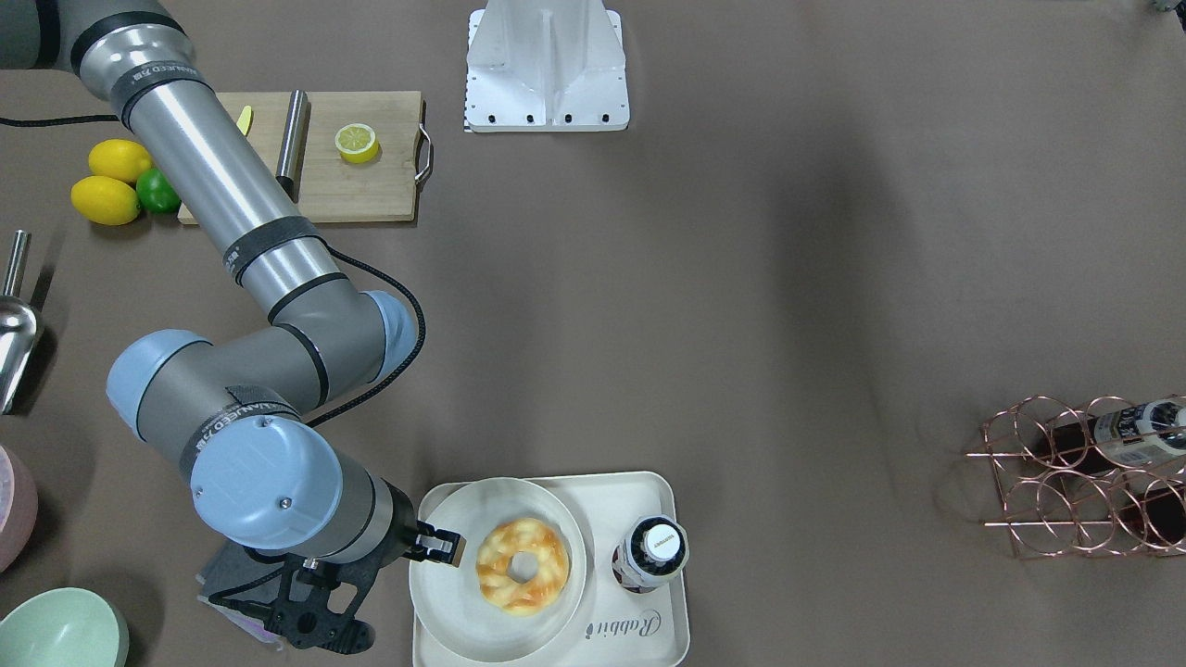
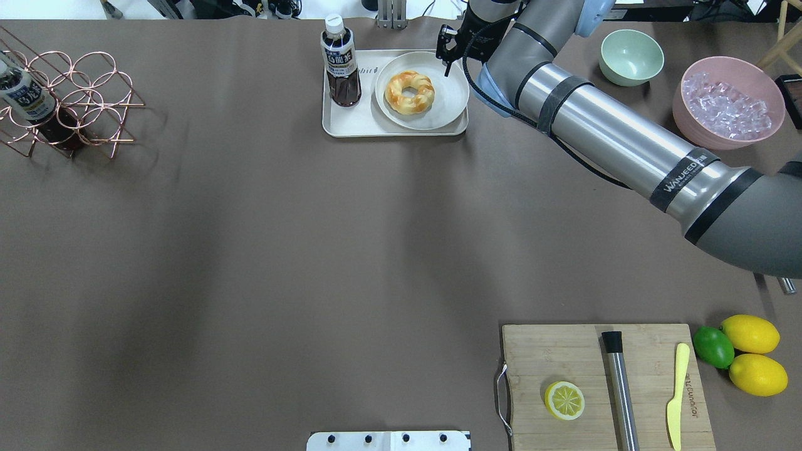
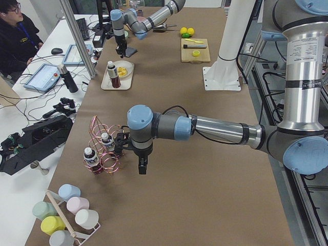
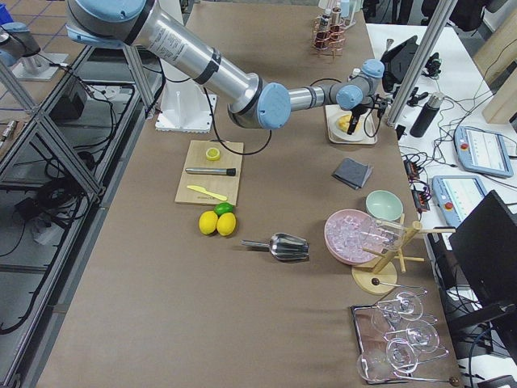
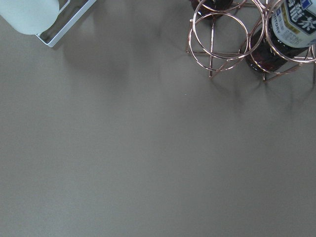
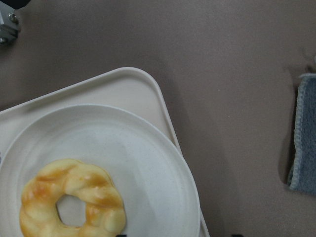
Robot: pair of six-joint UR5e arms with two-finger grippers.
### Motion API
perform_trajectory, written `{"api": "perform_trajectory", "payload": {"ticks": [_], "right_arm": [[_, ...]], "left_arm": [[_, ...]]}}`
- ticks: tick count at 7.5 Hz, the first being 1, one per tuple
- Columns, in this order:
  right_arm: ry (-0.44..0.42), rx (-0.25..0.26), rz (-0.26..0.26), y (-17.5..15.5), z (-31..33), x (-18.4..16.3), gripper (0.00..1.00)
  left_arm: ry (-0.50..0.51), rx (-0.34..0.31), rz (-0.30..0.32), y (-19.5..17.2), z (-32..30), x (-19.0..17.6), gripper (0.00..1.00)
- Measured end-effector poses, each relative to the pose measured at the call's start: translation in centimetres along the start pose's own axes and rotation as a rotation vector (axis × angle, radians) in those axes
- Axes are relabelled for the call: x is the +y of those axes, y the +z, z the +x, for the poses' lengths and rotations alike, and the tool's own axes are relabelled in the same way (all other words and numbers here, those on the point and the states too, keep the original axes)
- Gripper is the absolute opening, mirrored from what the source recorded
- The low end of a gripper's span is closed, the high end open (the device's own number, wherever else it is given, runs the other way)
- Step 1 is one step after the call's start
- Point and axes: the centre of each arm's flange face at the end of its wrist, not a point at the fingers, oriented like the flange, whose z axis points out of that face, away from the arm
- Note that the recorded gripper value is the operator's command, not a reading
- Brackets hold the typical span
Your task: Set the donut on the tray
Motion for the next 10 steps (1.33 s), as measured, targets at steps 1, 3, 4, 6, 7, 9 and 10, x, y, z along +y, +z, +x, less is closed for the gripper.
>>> {"api": "perform_trajectory", "payload": {"ticks": [1,3,4,6,7,9,10], "right_arm": [[-0.007,-0.009,0.003,-0.5,-0.2,0.1,0.99],[-0.043,-0.054,0.016,-2.6,0.5,0.4,0.99],[-0.074,-0.086,0.027,-3.5,2.3,1.4,1.00],[-0.097,-0.128,0.000,-4.1,5.5,3.0,1.00],[-0.095,-0.139,-0.022,-4.1,7.8,3.3,1.00],[-0.139,-0.165,-0.018,-5.4,14.1,4.1,1.00],[-0.162,-0.182,-0.015,-6.8,17.9,4.2,1.00]], "left_arm": [[0.000,0.000,0.000,0.0,0.0,0.0,0.98],[0.001,0.001,0.000,0.0,0.0,0.0,0.98],[0.000,0.001,-0.001,0.0,0.0,0.0,0.98],[-0.003,0.001,-0.004,0.1,-0.1,0.0,0.98],[-0.006,0.001,-0.007,0.3,-0.3,0.0,0.98],[-0.009,0.000,-0.011,0.5,-0.5,0.0,0.98],[-0.011,0.000,-0.013,0.6,-0.6,0.0,0.98]]}}
